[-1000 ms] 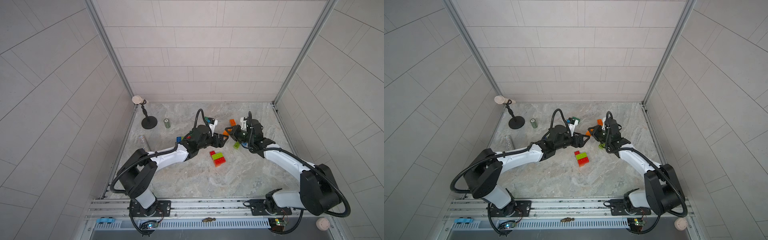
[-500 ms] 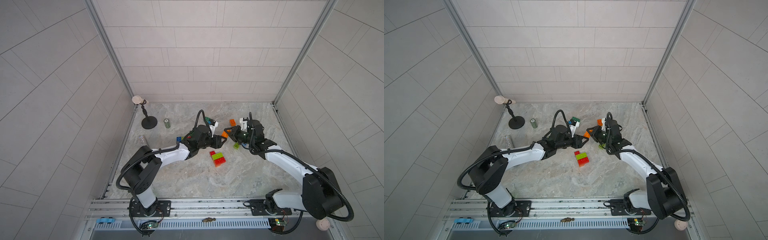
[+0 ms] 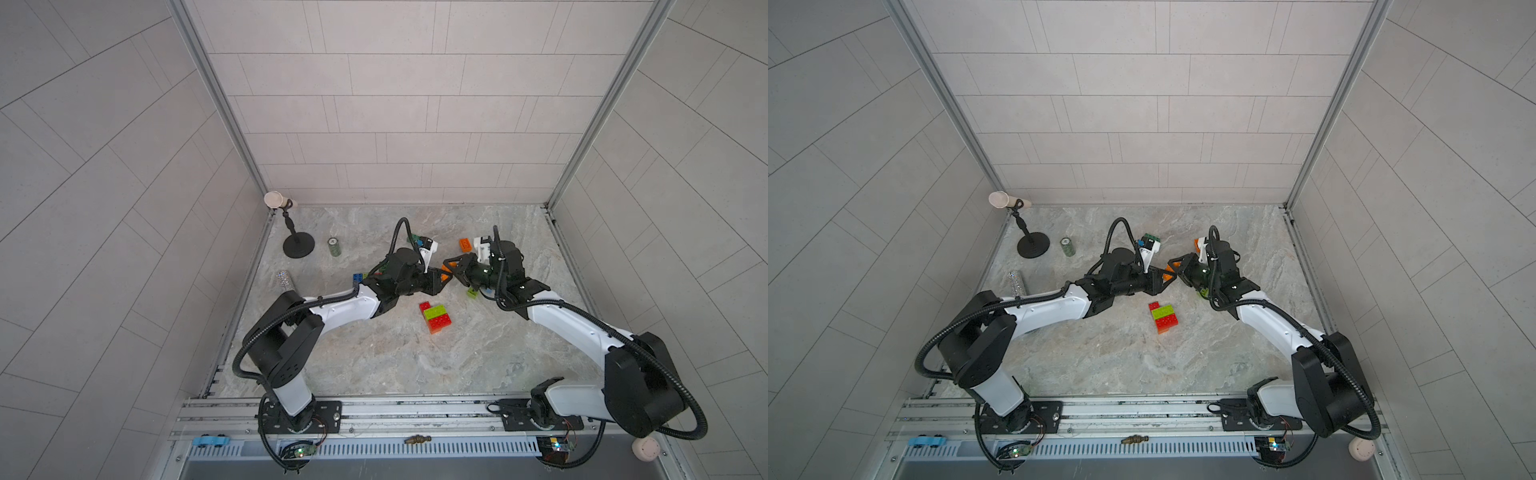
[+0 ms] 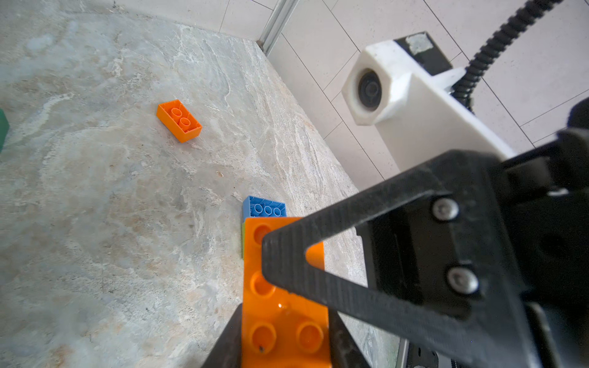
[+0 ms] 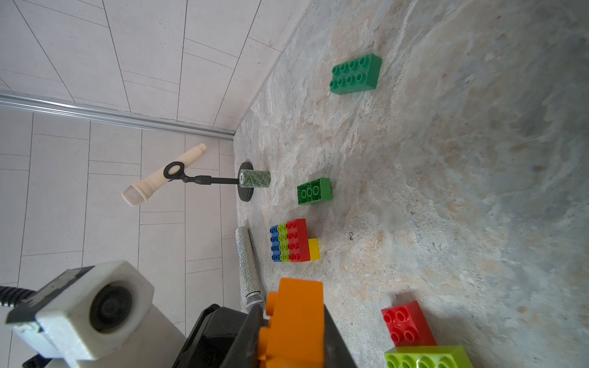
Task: Assemble a rectangle with lego
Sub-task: Place the lego brick at the center of the board.
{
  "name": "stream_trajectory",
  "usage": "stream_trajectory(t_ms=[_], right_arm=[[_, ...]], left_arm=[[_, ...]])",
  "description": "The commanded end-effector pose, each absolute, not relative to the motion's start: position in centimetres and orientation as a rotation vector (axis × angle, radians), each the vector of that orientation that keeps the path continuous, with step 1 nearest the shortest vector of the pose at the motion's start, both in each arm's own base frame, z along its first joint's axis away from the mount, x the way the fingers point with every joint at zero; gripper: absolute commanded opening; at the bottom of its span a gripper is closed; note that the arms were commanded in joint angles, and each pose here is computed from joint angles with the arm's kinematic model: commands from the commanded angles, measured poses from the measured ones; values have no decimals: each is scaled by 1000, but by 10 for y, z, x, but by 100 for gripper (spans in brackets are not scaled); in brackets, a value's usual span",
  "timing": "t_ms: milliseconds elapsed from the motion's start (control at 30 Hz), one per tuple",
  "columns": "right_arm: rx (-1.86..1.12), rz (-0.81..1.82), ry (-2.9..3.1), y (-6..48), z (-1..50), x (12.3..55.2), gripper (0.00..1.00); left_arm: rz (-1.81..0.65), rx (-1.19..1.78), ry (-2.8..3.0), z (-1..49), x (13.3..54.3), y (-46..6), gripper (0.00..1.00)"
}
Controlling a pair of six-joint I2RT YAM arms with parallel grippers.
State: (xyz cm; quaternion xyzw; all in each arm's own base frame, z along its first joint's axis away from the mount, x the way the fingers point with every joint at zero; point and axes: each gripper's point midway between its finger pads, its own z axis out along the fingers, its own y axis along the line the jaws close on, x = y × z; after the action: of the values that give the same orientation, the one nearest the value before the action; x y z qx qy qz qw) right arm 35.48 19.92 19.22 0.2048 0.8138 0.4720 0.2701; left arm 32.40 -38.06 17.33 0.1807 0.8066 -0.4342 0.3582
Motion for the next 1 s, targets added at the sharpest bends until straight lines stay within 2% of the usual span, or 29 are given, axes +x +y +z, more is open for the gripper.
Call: stream_trajectory(t_ms=[0, 100, 267, 500, 800, 967], right_arm=[[549, 1250, 2205, 189, 195, 357, 38], [594, 1167, 2213, 156, 192, 362, 45], [648, 968, 2245, 101, 188, 371, 47], [628, 813, 2351, 90, 167, 376, 45], [530, 696, 2470, 106, 142, 383, 44], [487, 649, 2536, 111, 132, 390, 44]], left_arm=[[-1089, 480, 2051, 180, 339, -378, 25], [-971, 541, 2077, 165, 348, -371, 24], [-697, 743, 2149, 117, 365, -367, 24], [-394, 1028, 2157, 69, 394, -371, 26], [-413, 1162, 2199, 27, 399, -389, 33], [-407, 1201, 2220, 18, 394, -390, 49]])
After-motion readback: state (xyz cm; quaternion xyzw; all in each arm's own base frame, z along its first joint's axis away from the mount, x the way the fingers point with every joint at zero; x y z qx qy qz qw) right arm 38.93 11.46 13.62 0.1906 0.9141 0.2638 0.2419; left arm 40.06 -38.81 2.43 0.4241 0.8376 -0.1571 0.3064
